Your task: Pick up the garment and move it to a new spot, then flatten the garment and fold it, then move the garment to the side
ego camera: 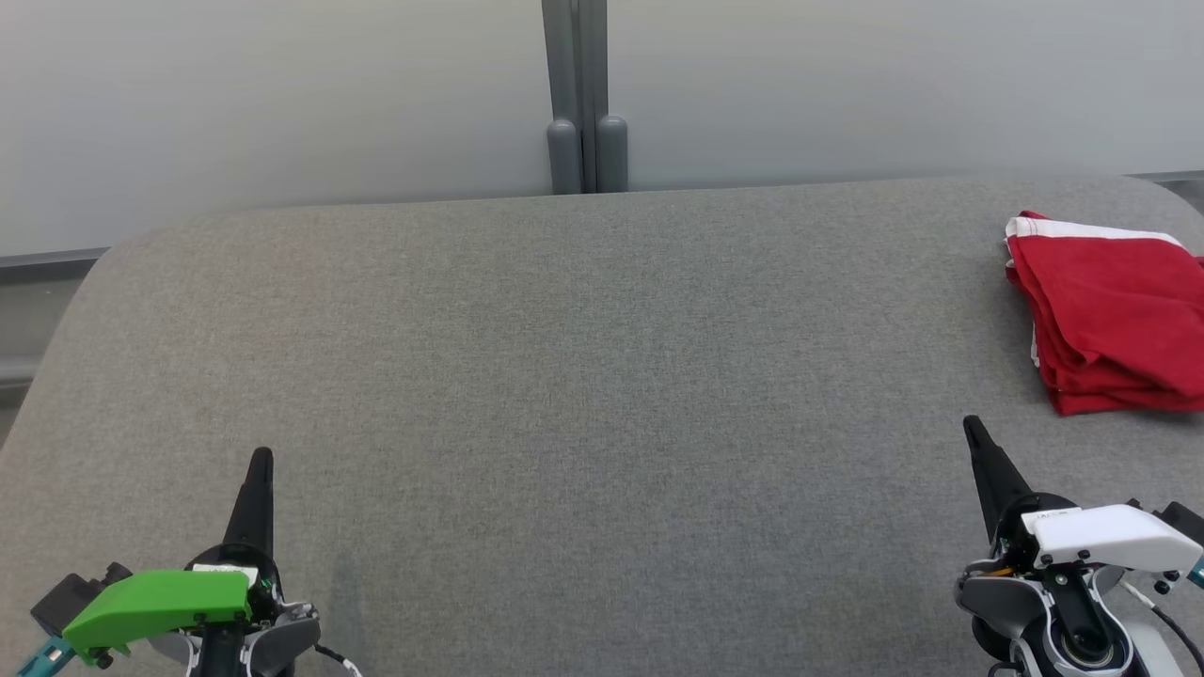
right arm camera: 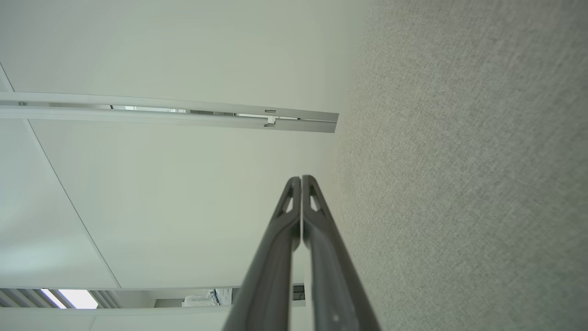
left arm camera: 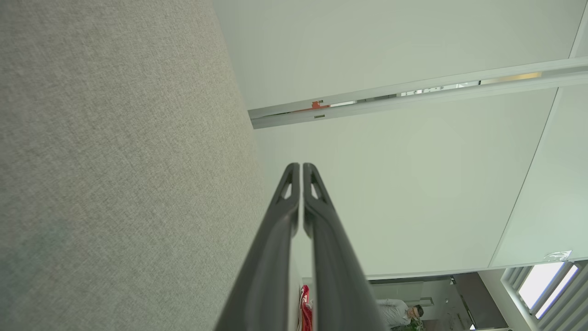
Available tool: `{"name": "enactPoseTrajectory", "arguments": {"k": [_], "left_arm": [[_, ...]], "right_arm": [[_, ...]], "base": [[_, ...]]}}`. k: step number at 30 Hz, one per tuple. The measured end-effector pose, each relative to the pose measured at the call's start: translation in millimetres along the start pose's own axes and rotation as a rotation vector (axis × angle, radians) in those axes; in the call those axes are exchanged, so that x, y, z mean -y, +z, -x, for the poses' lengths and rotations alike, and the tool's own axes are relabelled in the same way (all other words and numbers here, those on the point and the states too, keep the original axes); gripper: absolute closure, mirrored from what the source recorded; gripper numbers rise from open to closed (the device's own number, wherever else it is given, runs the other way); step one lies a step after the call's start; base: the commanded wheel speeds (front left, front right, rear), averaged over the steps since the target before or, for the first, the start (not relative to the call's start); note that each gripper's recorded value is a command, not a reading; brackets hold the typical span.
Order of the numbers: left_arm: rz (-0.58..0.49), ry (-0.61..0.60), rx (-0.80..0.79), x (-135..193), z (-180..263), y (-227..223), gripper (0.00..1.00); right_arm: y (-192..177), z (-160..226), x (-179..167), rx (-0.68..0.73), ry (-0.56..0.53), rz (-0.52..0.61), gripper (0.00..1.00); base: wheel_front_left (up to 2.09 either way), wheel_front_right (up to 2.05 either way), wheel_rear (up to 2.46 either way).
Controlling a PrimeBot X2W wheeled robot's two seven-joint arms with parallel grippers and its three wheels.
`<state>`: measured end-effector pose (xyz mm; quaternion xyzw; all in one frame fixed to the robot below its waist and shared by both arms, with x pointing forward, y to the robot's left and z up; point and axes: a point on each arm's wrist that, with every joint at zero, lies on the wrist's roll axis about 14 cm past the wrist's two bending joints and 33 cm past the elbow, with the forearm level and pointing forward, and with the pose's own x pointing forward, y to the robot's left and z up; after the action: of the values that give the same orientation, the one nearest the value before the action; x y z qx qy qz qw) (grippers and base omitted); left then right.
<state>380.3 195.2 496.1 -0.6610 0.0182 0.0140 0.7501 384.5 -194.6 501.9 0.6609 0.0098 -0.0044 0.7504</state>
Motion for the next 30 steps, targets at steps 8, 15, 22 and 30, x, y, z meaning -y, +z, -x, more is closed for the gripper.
{"name": "enactPoseTrajectory", "arguments": {"k": [8,15,22,30], "left_arm": [[0.055,-0.015,0.003,3.2,-2.7,2.6,1.00],[0.105,-0.026,0.003,5.6,-5.2,4.2,1.00],[0.127,-0.032,0.005,7.2,-6.6,5.7,1.00],[0.129,-0.032,0.004,7.2,-6.6,5.9,1.00]], "right_arm": [[2.7,-0.7,-0.1,0.003,0.002,-0.056,1.00],[5.0,-2.0,-1.2,0.007,0.007,-0.102,1.00],[6.2,-3.4,-3.0,0.008,0.014,-0.129,1.00],[6.1,-3.4,-3.0,0.007,0.014,-0.131,1.00]], "base": [[0.00,0.00,0.00],[0.00,0.00,0.00],[0.00,0.00,0.00],[0.00,0.00,0.00]]}}
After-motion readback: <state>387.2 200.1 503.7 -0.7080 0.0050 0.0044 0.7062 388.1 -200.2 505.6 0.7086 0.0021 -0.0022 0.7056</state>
